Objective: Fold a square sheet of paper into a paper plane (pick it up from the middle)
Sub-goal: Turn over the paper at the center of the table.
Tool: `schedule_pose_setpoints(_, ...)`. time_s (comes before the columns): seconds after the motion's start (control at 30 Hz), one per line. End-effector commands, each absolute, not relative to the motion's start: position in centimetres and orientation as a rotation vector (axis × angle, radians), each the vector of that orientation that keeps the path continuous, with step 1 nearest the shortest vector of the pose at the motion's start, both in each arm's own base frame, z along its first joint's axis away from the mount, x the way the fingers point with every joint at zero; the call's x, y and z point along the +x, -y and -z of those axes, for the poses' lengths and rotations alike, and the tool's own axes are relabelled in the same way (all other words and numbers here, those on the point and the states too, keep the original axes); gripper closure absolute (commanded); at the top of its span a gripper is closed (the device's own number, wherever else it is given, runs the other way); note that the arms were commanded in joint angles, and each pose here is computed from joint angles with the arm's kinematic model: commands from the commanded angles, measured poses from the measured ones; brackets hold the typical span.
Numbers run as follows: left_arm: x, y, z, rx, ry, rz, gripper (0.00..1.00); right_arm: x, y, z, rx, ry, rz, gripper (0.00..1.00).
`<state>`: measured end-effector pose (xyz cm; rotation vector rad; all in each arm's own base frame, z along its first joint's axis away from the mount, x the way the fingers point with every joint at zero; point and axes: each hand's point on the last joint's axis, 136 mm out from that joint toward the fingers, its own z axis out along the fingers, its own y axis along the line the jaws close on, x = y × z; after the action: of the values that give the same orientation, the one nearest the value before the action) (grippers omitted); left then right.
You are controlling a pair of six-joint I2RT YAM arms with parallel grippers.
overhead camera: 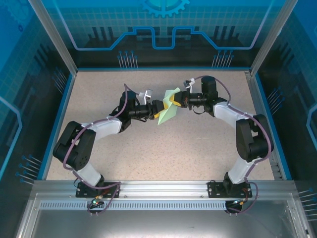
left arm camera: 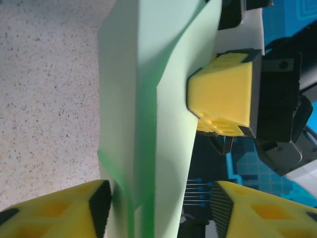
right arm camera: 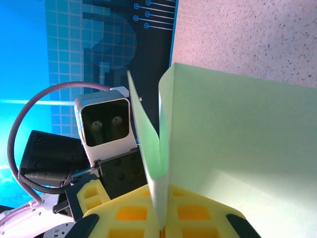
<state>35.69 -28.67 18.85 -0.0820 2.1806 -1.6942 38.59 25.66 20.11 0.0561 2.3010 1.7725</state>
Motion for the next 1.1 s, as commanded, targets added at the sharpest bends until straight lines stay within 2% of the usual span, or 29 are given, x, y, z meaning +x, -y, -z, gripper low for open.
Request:
schedule_pose_setpoints(0.0,35.4,29.1,-19.5,-0.017,-2.141,1.725,0.50,38.4,-26.0,-20.1,0.038,-2.309,-1.822,0.93)
schedule_pose_setpoints(0.2,35.4,29.0,-19.4,-0.005,-2.156,1.694,0.71,38.4,-25.9,-19.5,0.047,-2.333,-1.819,0.92)
schedule_pose_setpoints(0.3,35.4,28.9,-19.3,0.000,-2.166,1.681,0.83,38.2,-25.7,-19.3,0.052,-2.351,-1.807,0.88)
schedule_pose_setpoints(0.4,35.3,28.8,-19.0,0.001,-2.190,1.653,0.89,38.2,-24.7,-18.9,0.080,-2.394,-1.736,0.72)
schedule_pose_setpoints(0.53,35.3,27.6,-17.3,-0.018,-2.309,1.476,0.91,38.2,-21.6,-17.8,0.164,-2.481,-1.495,0.52)
schedule_pose_setpoints(0.63,35.6,25.6,-15.5,-0.042,-2.437,1.209,0.91,38.2,-18.6,-16.5,0.244,-2.540,-1.279,0.40)
schedule_pose_setpoints(0.77,35.8,21.1,-13.4,-0.031,-2.622,0.543,0.91,37.6,-15.5,-15.2,0.315,-2.598,-0.995,0.28)
schedule_pose_setpoints(0.87,36.2,18.3,-13.3,0.003,-2.638,0.091,0.92,37.2,-13.7,-14.7,0.354,-2.602,-0.838,0.23)
schedule_pose_setpoints(1.07,37.0,15.2,-13.4,0.017,-2.587,-0.455,0.91,36.5,-11.7,-14.3,0.408,-2.588,-0.688,0.20)
